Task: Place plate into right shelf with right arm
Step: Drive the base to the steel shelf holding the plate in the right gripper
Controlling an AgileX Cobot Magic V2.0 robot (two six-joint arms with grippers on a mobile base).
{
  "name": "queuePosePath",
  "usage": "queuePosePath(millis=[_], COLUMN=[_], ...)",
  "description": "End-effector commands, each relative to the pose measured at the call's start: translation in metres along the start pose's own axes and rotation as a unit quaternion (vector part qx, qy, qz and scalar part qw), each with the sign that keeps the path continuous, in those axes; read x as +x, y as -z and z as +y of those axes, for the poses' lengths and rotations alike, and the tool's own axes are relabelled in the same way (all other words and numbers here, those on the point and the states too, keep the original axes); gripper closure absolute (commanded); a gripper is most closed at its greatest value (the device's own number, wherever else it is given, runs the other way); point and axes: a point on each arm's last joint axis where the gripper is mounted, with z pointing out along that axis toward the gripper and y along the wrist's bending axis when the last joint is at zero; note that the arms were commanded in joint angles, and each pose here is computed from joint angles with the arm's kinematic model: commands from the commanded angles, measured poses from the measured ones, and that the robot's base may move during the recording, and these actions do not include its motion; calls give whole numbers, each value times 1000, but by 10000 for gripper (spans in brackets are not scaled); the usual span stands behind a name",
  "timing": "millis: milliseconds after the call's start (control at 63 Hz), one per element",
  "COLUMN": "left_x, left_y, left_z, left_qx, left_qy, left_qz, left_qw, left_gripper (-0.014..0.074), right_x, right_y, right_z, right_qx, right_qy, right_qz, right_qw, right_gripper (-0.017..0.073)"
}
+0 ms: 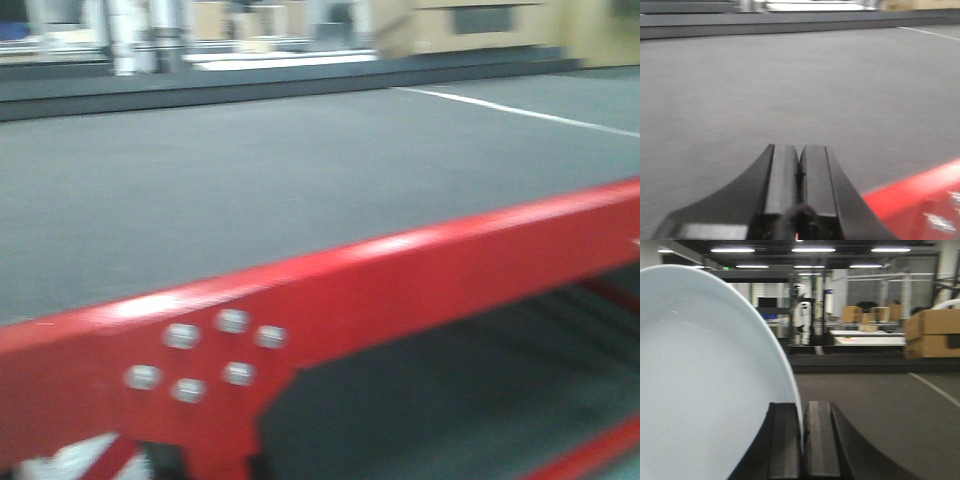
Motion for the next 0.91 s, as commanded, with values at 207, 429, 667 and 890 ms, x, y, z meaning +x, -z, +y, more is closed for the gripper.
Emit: queuePosePath(millis=[207,429,667,890], left_x=[-5,-5,-5,-5], left_y=[0,0,0,0], left_z=[0,0,0,0], left_qx=[-2,-2,-2,-2], left_qy=[5,5,5,5], left_qz=[-41,-41,-41,-41], left_qw=[999,999,999,999], left_gripper=[640,640,640,640], right_x=[-17,-17,-17,-17], right_y=[0,0,0,0], right_z=[-3,-3,-3,-3], right_qx=[17,17,17,17], right_qy=[-5,-5,-5,-5], right_qz=[-53,-53,-53,-53], right_qw=[998,998,998,998], right_gripper=[503,503,503,503])
